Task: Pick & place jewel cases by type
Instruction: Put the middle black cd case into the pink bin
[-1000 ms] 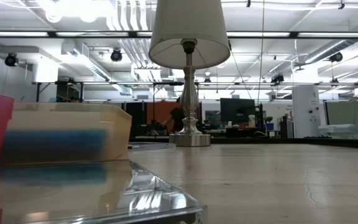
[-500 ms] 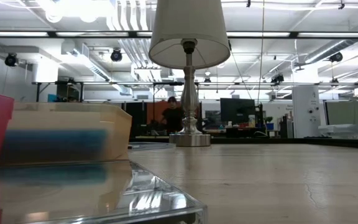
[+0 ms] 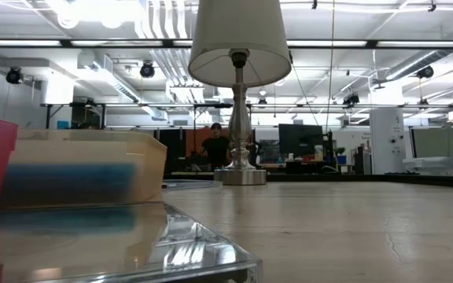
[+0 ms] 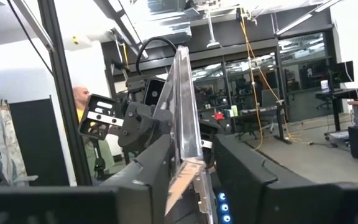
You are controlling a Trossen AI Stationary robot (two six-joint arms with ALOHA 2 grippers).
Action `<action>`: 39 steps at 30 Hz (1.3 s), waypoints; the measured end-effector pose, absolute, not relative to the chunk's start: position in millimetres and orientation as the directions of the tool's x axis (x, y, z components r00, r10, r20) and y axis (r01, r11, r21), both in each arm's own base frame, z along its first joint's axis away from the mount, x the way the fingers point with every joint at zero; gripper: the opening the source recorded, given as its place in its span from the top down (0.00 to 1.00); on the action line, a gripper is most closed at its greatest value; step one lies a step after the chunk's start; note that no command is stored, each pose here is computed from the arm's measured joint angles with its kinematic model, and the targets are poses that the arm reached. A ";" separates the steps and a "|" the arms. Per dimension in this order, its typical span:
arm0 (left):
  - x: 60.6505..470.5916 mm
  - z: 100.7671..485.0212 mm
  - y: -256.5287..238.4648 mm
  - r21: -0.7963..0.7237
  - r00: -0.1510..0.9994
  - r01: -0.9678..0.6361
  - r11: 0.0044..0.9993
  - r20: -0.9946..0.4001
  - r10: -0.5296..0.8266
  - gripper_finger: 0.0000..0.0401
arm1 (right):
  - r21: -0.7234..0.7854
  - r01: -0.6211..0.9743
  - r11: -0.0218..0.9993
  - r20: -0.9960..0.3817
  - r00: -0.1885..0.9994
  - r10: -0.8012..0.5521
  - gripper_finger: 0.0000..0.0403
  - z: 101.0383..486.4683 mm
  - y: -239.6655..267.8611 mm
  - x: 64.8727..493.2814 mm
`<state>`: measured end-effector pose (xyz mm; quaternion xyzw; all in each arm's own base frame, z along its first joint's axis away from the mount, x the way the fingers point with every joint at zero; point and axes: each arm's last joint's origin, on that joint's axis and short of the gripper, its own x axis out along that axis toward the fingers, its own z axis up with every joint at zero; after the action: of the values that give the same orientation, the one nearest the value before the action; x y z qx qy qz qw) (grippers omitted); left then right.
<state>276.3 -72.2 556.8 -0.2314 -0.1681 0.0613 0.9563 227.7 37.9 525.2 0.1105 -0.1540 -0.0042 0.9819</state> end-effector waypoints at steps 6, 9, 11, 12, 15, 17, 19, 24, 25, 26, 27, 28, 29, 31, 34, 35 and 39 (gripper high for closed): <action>276.3 556.8 -72.1 -0.463 0.936 -0.041 0.885 0.293 0.196 1.00 | 0.213 -0.028 0.977 0.302 0.952 -0.038 0.86 525.3 38.1 227.7; 276.4 556.7 -71.9 -0.462 0.936 -0.043 0.886 0.292 0.198 1.00 | 0.210 -0.031 0.977 0.304 0.952 -0.035 0.91 525.4 38.3 227.7; 276.3 556.8 -72.0 -0.462 0.936 -0.043 0.886 0.292 0.198 1.00 | 0.208 -0.032 0.978 0.304 0.952 -0.034 0.91 525.5 38.3 227.6; 276.3 556.7 -72.0 -0.462 0.936 -0.043 0.886 0.292 0.198 1.00 | 0.209 -0.032 0.977 0.304 0.952 -0.034 0.91 525.5 38.3 227.6; 276.3 556.8 -71.9 -0.459 0.936 -0.045 0.887 0.292 0.198 1.00 | 0.207 -0.033 0.978 0.305 0.952 -0.032 0.90 525.5 38.3 227.6; 276.3 556.8 -72.0 -0.459 0.936 -0.043 0.888 0.293 0.196 1.00 | 0.202 -0.042 0.979 0.305 0.952 -0.022 0.89 525.5 38.6 227.6; 276.3 556.8 -72.1 -0.458 0.936 -0.042 0.888 0.293 0.196 1.00 | 0.201 -0.044 0.979 0.305 0.952 -0.020 0.88 525.5 38.6 227.6; 276.3 557.0 -72.0 -0.446 0.935 -0.047 0.894 0.295 0.196 1.00 | 0.199 -0.047 0.979 0.306 0.952 -0.016 0.91 525.6 38.8 227.6; 276.3 557.0 -72.0 -0.446 0.935 -0.046 0.894 0.295 0.196 1.00 | 0.199 -0.047 0.979 0.306 0.952 -0.016 0.91 525.6 38.7 227.6; 276.2 557.0 -72.0 -0.443 0.935 -0.047 0.895 0.295 0.196 1.00 | 0.197 -0.047 0.979 0.306 0.952 -0.016 0.91 525.7 38.7 227.5; 276.2 557.1 -72.0 -0.438 0.935 -0.050 0.898 0.295 0.196 0.99 | 0.195 -0.046 0.980 0.306 0.952 -0.016 0.91 525.7 38.7 227.5; 276.2 557.1 -72.0 -0.434 0.935 -0.051 0.899 0.296 0.196 0.97 | 0.191 -0.045 0.981 0.306 0.952 -0.016 0.91 525.7 38.7 227.5; 276.2 557.1 -72.0 -0.432 0.935 -0.052 0.900 0.296 0.196 0.96 | 0.190 -0.044 0.981 0.306 0.952 -0.016 0.91 525.6 38.7 227.5; 276.2 557.1 -72.0 -0.431 0.935 -0.052 0.901 0.296 0.196 0.91 | 0.189 -0.044 0.981 0.306 0.952 -0.016 0.91 525.6 38.7 227.5; 275.8 557.8 -71.9 -0.438 0.934 -0.048 0.898 0.298 0.196 0.82 | 0.186 -0.042 0.982 0.305 0.952 -0.017 0.91 525.5 38.7 227.6; 275.5 558.2 -71.8 -0.439 0.934 -0.047 0.897 0.299 0.196 0.79 | 0.185 -0.042 0.982 0.305 0.952 -0.017 0.91 525.5 38.6 227.6; 273.6 560.9 -71.5 -0.456 0.932 -0.035 0.889 0.305 0.193 0.71 | 0.182 -0.040 0.982 0.305 0.952 -0.018 0.91 525.5 38.6 227.6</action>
<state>273.6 -71.5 560.9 -0.2278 -0.1739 0.0595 0.9562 227.6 38.6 525.5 0.0935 -0.1546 0.0057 0.9835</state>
